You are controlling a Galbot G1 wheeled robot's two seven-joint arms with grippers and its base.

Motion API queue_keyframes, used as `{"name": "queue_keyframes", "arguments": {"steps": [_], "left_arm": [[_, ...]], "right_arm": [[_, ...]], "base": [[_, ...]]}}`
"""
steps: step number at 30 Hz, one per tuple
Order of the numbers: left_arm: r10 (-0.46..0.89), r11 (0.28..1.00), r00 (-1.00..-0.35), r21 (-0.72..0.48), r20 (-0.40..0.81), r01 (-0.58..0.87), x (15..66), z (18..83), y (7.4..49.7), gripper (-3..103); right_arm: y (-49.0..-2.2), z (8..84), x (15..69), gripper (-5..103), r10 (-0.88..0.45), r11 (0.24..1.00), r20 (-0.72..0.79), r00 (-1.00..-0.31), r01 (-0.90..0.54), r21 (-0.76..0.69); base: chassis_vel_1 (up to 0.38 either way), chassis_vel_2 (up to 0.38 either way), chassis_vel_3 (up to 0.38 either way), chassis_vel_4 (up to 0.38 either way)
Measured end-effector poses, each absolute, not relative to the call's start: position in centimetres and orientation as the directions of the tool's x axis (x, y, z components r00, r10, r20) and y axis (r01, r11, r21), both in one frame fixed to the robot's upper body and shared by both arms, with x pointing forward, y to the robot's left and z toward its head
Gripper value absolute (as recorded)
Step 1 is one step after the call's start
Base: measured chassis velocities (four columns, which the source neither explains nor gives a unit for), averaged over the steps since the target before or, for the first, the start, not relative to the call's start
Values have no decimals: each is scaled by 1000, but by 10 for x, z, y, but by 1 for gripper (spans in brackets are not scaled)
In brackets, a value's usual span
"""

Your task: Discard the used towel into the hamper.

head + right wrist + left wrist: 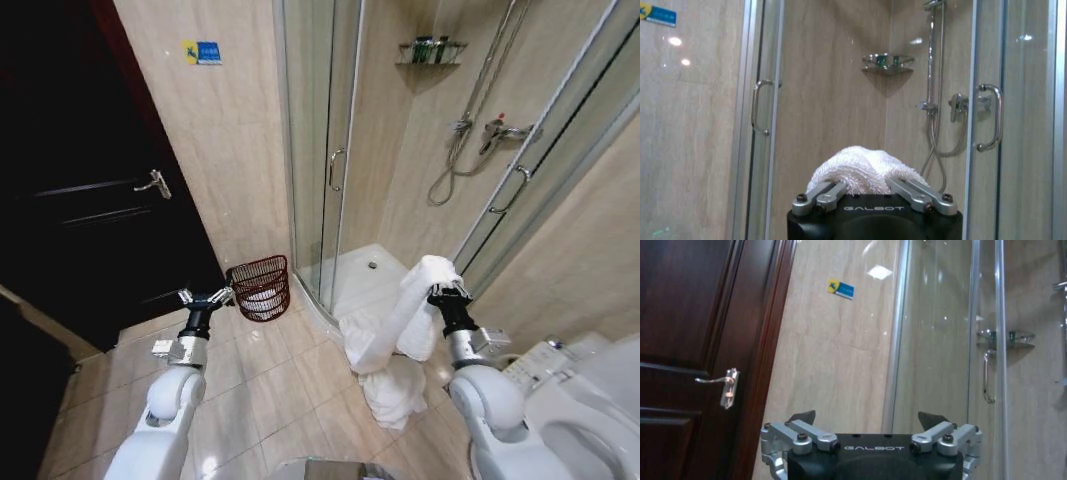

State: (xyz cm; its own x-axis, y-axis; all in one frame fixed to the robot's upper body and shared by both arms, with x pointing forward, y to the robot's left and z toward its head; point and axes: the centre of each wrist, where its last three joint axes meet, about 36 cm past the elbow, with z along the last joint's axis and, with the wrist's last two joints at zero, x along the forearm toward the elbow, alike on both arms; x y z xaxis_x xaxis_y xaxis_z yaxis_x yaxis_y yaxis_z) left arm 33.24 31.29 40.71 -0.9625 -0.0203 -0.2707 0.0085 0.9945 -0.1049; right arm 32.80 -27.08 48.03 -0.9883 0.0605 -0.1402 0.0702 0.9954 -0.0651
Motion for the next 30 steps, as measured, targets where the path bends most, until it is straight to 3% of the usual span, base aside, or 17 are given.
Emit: {"name": "queue_keyframes", "arguments": {"steps": [30], "left_arm": [[-43, 994, -962, -110, -268, -14, 328, 412, 311, 100]], "right_arm": [[-269, 475, 322, 8, 26, 993, -158, -987, 44, -114]], "base": [[53, 51, -9, -7]]}}
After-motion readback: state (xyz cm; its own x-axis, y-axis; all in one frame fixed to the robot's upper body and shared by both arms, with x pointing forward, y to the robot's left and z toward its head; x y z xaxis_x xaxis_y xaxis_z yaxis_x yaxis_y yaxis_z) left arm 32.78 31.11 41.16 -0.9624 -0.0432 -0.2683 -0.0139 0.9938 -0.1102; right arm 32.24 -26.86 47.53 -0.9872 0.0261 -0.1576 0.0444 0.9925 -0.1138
